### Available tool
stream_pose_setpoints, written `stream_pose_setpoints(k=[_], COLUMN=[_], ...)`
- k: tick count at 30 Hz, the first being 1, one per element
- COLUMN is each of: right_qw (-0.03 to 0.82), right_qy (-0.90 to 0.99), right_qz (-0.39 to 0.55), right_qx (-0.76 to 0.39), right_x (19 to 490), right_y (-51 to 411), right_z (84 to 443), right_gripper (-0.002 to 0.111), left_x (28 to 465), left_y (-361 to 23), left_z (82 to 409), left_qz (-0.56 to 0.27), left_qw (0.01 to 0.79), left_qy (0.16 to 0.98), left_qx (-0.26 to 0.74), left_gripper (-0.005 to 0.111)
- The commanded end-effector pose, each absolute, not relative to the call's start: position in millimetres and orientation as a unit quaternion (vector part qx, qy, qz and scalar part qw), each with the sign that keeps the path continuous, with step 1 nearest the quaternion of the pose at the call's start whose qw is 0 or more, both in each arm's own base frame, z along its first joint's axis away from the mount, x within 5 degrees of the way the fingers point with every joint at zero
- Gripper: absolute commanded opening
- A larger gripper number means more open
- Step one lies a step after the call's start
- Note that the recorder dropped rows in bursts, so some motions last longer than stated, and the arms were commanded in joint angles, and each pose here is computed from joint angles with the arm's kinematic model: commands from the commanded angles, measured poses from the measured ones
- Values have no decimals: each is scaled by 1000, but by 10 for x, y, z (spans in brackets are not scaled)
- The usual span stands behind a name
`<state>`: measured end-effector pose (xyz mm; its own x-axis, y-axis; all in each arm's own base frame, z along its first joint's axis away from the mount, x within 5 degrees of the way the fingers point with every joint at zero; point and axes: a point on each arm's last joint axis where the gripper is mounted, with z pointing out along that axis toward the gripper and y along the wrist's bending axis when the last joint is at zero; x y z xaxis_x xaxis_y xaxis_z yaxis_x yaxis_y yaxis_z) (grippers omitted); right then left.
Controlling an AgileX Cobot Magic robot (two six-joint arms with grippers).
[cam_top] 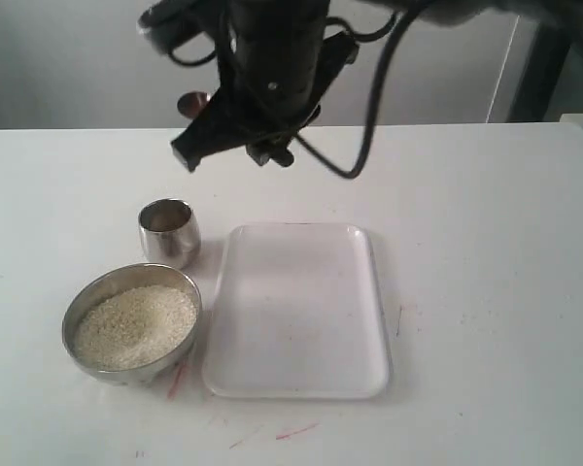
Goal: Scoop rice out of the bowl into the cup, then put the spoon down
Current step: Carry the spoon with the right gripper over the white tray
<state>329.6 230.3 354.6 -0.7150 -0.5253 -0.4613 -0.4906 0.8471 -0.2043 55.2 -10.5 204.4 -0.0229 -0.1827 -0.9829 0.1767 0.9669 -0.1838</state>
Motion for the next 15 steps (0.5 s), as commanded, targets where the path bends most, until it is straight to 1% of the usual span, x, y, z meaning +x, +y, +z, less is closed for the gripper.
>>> stream_pose_setpoints(k=[1,5,8,15], right_qw=[272,266,246,183], right_qy=[933,938,948,975], right_qz=[-7,-5,8,56], right_qx=[-237,-223,-201,-110], right_x=[3177,3001,2831,2479], right_y=[2028,1870,1779,1643], right_z=[3781,3809,3743,3522], right_gripper=[0,0,0,0], left_x=[554,554,554,554], left_y=[-108,-108,-108,-108], left_z=[2064,2064,2064,2064], left_qz=[-134,-134,-134,-134], left_qw=[699,699,699,699], left_qy=[703,703,703,703], left_qx=[-3,-3,-3,-3], left_gripper=[14,14,14,14])
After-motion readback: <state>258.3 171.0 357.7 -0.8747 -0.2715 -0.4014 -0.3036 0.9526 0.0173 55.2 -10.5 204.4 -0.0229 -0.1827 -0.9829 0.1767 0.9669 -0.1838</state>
